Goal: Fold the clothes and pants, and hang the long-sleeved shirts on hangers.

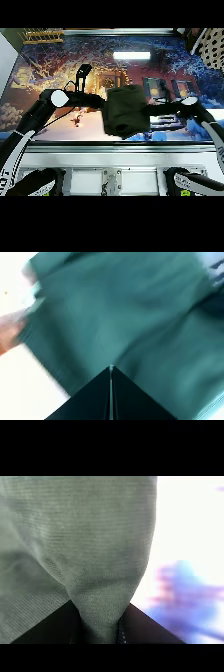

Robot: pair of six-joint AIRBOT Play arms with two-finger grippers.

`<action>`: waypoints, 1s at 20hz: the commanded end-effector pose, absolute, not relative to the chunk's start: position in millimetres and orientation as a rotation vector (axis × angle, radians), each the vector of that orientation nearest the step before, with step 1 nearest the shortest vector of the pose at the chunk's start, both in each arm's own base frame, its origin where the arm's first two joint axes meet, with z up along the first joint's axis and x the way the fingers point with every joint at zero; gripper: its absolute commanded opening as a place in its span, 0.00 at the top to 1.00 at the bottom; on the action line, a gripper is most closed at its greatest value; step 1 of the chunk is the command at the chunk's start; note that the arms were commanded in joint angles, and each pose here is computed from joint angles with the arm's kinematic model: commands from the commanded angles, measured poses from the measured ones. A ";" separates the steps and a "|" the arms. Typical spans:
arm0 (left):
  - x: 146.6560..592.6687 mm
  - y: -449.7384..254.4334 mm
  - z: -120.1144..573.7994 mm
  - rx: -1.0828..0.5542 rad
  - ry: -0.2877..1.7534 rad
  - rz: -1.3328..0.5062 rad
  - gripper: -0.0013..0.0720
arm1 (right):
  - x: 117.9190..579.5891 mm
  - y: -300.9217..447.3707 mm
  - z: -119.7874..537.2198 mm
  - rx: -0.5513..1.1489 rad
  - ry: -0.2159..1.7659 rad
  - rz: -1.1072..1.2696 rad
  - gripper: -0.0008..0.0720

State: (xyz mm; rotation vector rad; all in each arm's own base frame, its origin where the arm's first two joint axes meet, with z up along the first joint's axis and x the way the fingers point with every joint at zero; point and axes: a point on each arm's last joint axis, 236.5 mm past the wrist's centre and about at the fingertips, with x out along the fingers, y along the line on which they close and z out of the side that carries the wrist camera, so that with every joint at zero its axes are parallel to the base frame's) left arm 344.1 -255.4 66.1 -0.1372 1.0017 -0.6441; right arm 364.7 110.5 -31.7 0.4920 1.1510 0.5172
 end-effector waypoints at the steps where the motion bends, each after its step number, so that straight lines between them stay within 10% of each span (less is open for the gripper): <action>1: 344.0 -255.5 65.9 -0.136 1.001 -0.645 0.97 | 378.3 -53.6 6.0 0.276 1.079 0.057 0.92; 9: 343.9 -255.5 65.9 -0.136 1.002 -0.645 0.97 | 242.8 -332.7 23.0 0.637 0.805 -0.805 0.92; 20: 344.0 -255.3 65.7 -0.135 1.001 -0.645 0.97 | 171.2 -230.2 -81.5 1.032 1.148 -0.761 0.90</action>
